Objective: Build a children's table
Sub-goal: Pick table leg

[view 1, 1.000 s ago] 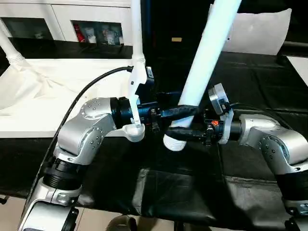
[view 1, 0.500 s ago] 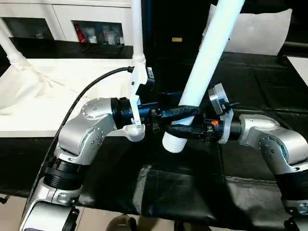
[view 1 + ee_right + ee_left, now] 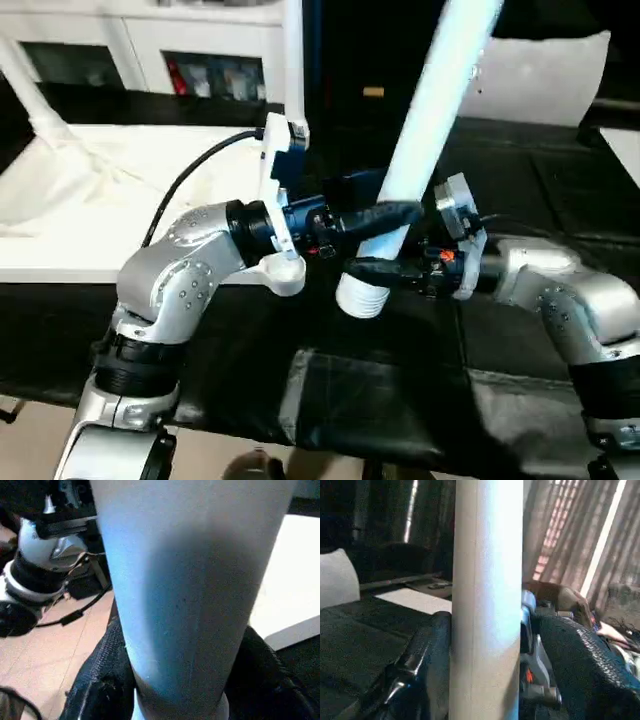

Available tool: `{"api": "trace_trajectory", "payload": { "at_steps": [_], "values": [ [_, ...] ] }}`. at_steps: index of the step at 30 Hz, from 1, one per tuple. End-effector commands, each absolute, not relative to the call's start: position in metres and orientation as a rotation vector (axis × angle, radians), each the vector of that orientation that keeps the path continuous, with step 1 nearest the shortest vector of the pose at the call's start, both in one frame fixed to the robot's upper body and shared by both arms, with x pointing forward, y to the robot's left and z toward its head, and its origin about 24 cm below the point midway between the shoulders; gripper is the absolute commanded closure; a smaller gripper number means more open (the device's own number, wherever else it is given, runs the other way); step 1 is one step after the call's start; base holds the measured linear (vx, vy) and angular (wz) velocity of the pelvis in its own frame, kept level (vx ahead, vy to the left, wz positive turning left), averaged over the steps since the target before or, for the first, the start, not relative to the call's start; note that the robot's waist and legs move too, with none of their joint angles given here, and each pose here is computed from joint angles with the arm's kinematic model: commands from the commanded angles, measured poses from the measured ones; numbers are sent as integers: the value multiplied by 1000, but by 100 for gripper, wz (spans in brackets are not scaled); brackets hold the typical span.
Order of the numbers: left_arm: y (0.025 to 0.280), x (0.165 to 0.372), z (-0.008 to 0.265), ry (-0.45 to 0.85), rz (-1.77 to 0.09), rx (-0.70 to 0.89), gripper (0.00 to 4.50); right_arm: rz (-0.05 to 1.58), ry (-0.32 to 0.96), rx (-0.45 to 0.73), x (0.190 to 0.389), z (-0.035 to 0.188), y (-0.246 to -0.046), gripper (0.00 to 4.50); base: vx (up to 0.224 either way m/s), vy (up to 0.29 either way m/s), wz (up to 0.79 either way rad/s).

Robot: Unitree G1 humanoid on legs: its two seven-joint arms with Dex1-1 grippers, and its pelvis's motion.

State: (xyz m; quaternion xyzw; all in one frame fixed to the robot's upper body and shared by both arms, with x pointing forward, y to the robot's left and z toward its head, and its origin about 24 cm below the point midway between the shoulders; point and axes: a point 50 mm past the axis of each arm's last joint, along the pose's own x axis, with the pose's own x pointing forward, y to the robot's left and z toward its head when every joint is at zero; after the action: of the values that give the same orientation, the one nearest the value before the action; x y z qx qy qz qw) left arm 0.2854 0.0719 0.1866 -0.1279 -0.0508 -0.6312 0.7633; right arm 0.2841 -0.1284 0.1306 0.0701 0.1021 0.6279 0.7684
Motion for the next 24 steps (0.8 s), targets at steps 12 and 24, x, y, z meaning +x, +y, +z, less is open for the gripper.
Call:
{"api": "trace_trajectory", "payload": {
  "at_steps": [12, 24],
  "values": [
    [98, 339, 194, -193, -779, -422, 21, 1112, 76, 136, 292, 134, -112, 260, 0, 0, 0],
    [56, 303, 193, -154, -1105, -210, 0, 969, 64, -3, 302, 120, -109, 260, 0, 0, 0]
  ]
}}
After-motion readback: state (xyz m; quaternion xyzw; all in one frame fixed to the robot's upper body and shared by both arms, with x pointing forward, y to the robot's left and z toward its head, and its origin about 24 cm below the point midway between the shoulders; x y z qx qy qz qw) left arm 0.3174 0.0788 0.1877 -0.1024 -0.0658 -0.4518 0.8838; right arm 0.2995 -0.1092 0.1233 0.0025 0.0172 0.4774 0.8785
